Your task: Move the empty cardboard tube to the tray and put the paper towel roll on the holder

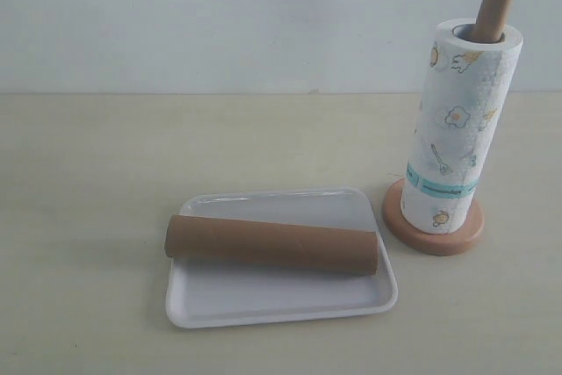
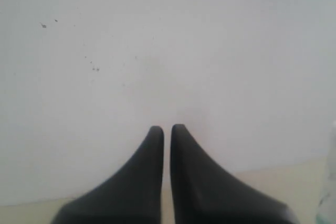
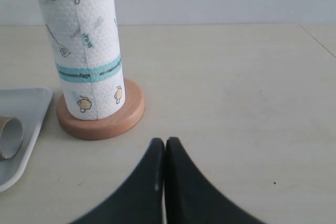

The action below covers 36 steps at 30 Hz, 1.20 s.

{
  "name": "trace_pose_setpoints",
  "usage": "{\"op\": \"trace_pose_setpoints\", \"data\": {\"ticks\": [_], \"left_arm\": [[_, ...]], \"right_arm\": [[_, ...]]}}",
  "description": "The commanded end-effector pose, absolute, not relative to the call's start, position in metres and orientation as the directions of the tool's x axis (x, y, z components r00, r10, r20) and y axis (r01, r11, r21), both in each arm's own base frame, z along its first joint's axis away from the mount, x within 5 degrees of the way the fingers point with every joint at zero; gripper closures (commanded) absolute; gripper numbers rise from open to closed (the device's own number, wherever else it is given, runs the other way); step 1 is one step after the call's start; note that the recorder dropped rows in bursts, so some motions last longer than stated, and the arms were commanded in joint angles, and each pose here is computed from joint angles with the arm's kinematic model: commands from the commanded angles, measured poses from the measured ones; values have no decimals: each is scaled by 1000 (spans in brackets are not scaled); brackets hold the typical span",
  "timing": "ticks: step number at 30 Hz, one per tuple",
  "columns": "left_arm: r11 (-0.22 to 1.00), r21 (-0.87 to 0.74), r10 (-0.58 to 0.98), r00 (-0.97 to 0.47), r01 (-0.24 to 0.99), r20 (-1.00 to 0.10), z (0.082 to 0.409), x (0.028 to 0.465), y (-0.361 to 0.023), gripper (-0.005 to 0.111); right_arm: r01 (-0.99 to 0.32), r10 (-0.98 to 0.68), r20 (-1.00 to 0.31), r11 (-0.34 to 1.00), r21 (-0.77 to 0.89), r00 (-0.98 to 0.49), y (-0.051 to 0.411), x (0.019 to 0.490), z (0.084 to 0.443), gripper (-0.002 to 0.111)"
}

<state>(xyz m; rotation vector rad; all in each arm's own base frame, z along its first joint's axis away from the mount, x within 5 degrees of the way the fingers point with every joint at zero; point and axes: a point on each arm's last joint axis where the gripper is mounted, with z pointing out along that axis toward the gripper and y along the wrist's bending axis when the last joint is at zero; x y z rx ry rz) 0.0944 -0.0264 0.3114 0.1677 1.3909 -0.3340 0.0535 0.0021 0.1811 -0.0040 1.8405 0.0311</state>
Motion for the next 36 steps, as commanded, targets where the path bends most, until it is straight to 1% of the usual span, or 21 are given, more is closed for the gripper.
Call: {"op": "trace_pose_setpoints", "data": {"ticks": [1,3,6,8,9,11,12,14,15,17,18,19,23,26,27,28,30,35,36], "left_arm": [[856,-340,-425,154,391,-892,322,72,-29,103],[785,-435,-544,154,441,-825,328,65,-30,103],[722,-503,-635,168,475,-754,333,59,-28,103],[746,-471,-612,207,470,-763,335,58,-27,103],[790,-412,-557,252,454,-791,336,58,-26,103],[893,-229,-373,355,388,-857,335,58,-26,103],[949,-59,-193,424,310,-885,332,59,-25,103],[974,159,62,480,163,-875,323,62,-22,103],[968,234,163,484,90,-860,317,63,-19,103],[959,284,253,457,0,-853,303,67,-13,103],[962,273,257,442,-29,-859,296,68,-9,103],[972,229,232,404,-57,-885,283,71,-4,103],[992,124,123,292,-14,-949,250,75,-2,103],[999,47,42,247,11,-968,238,76,-2,103],[1000,22,19,204,16,-979,233,77,-2,103],[1000,9,7,144,15,-990,227,76,-1,103],[1000,9,9,71,7,-997,219,69,-1,103],[1000,9,9,-15,-8,-1000,207,56,1,103],[1000,9,9,-58,-10,-998,203,56,1,103]], "right_arm": [[-22,8,-966,1000,14,-258,2,53,182,108],[-22,8,-966,1000,14,-258,2,53,182,108],[-22,10,-966,1000,16,-258,2,53,182,108],[-22,10,-966,1000,16,-258,2,53,182,108],[-22,10,-966,1000,16,-258,2,53,182,108],[-22,10,-966,1000,16,-258,2,53,182,108],[-22,10,-966,1000,16,-258,2,53,182,108],[-22,10,-966,1000,16,-258,2,53,182,108],[-22,10,-966,1000,16,-258,2,53,182,108],[-22,10,-966,1000,16,-258,2,53,182,108],[-22,10,-966,1000,16,-258,2,53,182,108],[-22,10,-966,1000,16,-258,2,53,182,108],[-22,10,-966,1000,16,-258,2,53,182,108],[-22,10,-966,1000,16,-258,2,53,182,108],[-22,10,-966,1000,16,-258,2,53,182,108],[-22,10,-966,1000,16,-258,2,53,182,108],[-22,10,-966,1000,16,-258,2,53,182,108],[-22,10,-966,1000,16,-258,2,53,182,108],[-22,10,-966,1000,16,-258,2,53,182,108]]}}
